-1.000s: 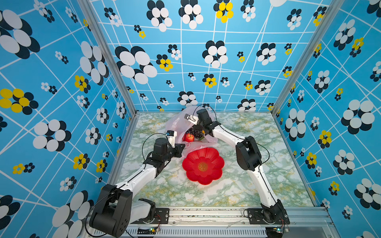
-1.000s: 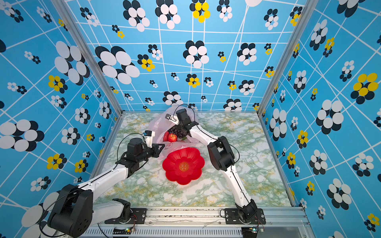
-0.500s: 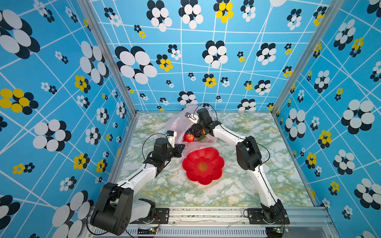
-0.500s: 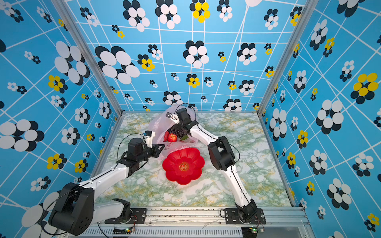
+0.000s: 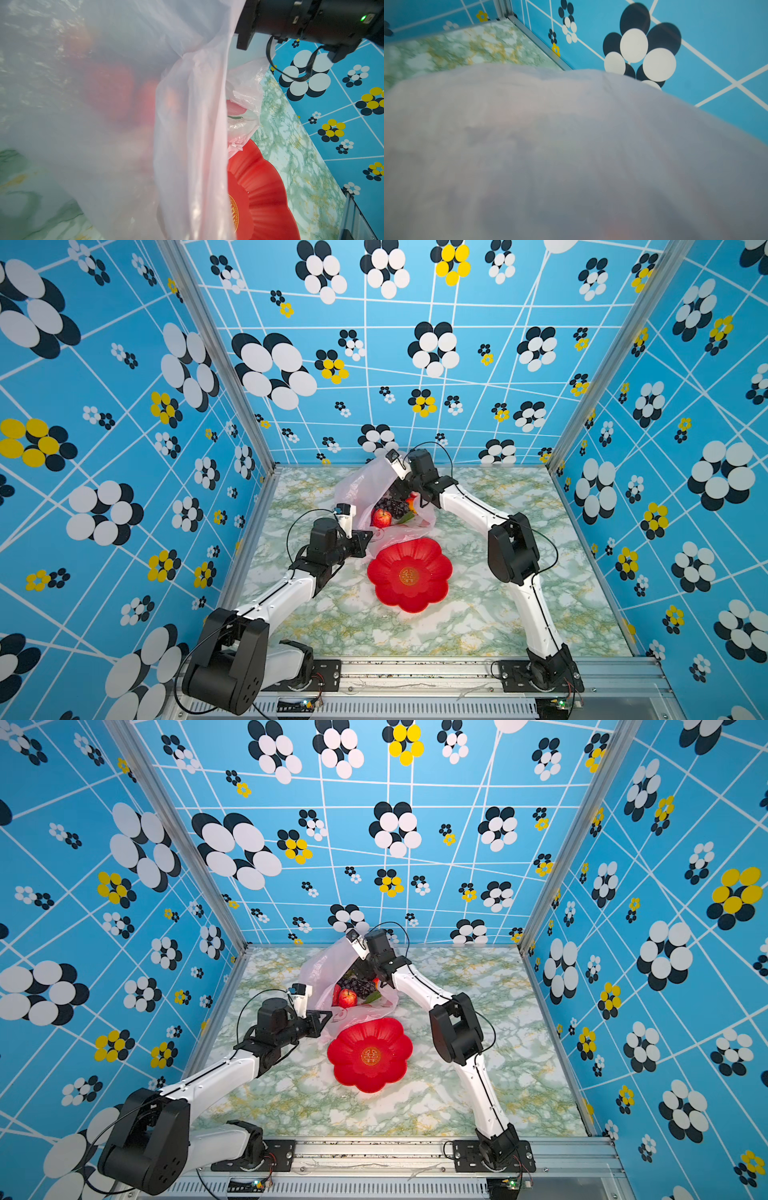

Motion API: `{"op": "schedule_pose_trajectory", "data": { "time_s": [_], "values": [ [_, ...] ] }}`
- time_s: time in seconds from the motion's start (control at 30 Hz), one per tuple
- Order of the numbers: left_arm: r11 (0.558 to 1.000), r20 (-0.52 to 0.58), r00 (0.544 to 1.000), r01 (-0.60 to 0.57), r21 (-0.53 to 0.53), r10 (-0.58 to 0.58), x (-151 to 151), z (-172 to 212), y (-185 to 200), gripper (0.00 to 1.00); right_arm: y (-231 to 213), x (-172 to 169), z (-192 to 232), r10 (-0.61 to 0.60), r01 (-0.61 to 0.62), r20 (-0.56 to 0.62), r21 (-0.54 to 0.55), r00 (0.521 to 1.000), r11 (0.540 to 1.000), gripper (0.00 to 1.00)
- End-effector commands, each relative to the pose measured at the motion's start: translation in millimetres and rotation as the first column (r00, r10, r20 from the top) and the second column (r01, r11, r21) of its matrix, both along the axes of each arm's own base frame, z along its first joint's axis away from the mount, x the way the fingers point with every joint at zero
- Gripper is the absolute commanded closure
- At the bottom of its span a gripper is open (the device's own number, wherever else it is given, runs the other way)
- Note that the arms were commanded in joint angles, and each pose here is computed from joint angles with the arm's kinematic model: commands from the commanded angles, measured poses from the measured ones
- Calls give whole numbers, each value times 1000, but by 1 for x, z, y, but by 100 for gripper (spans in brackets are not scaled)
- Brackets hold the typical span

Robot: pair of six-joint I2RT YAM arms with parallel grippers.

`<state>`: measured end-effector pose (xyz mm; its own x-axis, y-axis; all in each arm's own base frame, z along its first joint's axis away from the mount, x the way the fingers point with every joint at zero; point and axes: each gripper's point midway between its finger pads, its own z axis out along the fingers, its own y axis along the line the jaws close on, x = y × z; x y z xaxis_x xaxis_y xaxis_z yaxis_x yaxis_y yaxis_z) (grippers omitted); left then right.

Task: Place the fruits into the plastic bag

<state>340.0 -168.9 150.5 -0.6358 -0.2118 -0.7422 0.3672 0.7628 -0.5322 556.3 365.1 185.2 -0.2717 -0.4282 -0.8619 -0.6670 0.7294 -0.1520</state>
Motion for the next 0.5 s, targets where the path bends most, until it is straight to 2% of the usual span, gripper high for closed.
{"op": "schedule_pose_trajectory", "data": {
  "time_s": [0.0,0.17,0.3,0.33,0.47],
  "values": [
    [1000,27,1000,2,-12,-2,-1,6,2,100,7,-27,26,46,-5,-179,224,983,975,1],
    [1000,26,1000,0,-11,0,-1,6,2,100,10,-43,42,79,52,-314,385,946,921,1],
    [1000,29,1000,-1,-10,1,-1,6,2,100,15,-54,40,131,110,-444,478,886,872,1],
    [1000,29,1000,-5,-10,5,-1,6,3,100,15,-61,59,160,108,-450,514,879,851,1],
    [1000,33,999,-8,-10,9,-2,7,4,100,21,-80,68,237,140,-540,566,807,813,0]
  ]
}}
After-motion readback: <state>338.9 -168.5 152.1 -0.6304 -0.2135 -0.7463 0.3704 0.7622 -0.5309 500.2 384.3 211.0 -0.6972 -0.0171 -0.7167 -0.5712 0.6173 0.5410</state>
